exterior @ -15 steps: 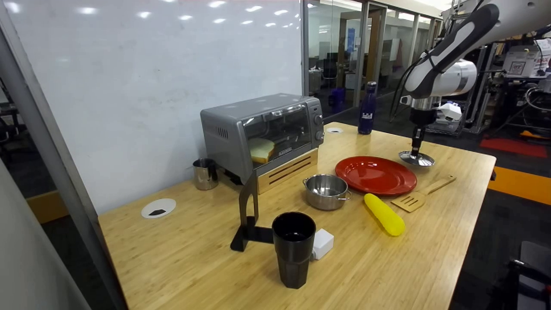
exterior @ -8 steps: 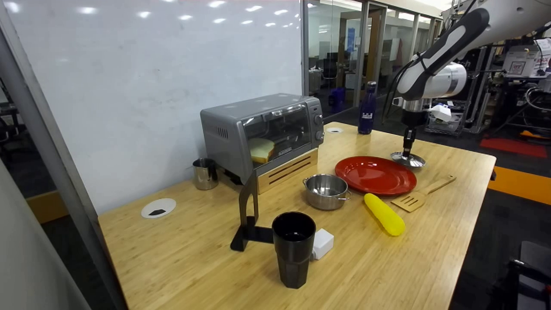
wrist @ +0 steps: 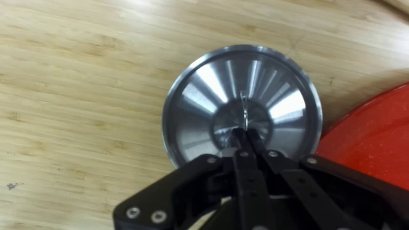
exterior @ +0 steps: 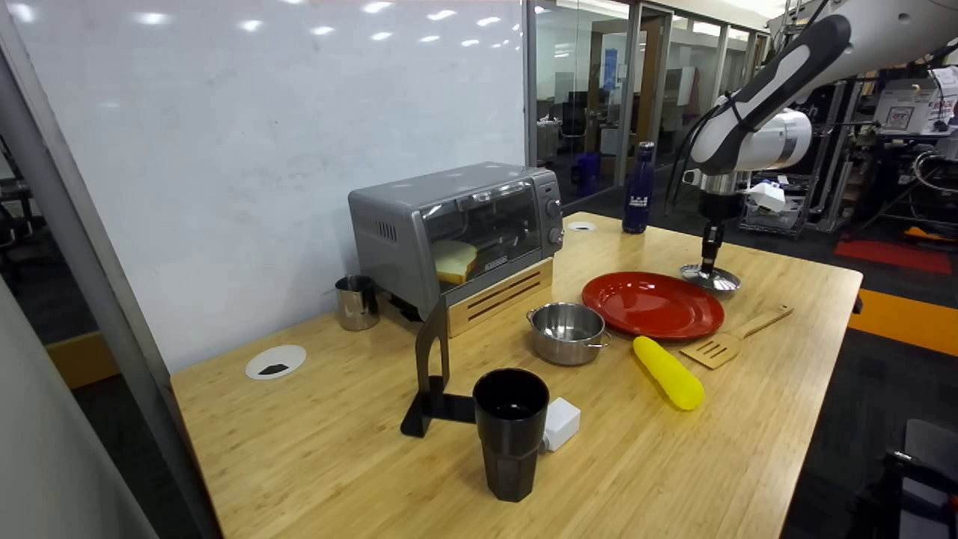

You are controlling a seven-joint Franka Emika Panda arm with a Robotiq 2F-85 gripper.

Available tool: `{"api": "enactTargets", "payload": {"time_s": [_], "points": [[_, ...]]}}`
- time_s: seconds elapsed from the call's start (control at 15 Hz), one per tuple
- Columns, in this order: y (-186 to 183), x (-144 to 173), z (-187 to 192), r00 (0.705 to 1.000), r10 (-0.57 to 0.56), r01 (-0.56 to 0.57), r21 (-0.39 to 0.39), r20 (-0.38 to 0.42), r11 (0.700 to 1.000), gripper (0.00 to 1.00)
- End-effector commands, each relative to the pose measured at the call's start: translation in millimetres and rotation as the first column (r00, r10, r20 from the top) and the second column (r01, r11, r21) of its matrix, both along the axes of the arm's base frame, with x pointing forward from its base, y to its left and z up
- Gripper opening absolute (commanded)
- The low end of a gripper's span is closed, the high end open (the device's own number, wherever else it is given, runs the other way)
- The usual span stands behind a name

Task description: Pick the lid on the pot and put it on the counter

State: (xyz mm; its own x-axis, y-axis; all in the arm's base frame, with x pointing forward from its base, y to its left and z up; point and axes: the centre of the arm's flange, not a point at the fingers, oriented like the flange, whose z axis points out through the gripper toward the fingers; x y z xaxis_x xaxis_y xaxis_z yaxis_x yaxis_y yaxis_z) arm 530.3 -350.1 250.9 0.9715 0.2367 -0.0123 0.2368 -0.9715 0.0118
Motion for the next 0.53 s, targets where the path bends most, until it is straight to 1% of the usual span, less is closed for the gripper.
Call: {"api": "enactTargets", "payload": {"time_s": [0.0,0.27,0.47], "points": [[-6.8,-9.0,0.6,1.0,-0.026,0.026,0.004,-0.008,1.0,0.01],[-10.8,-14.3,-4.4,0.999,-0.038,0.038,0.011,-0.013,0.999,0.01],[-8.5,-11.8,-11.7,0.999,-0.035,0.035,0.019,-0.02,0.999,0.01]]}}
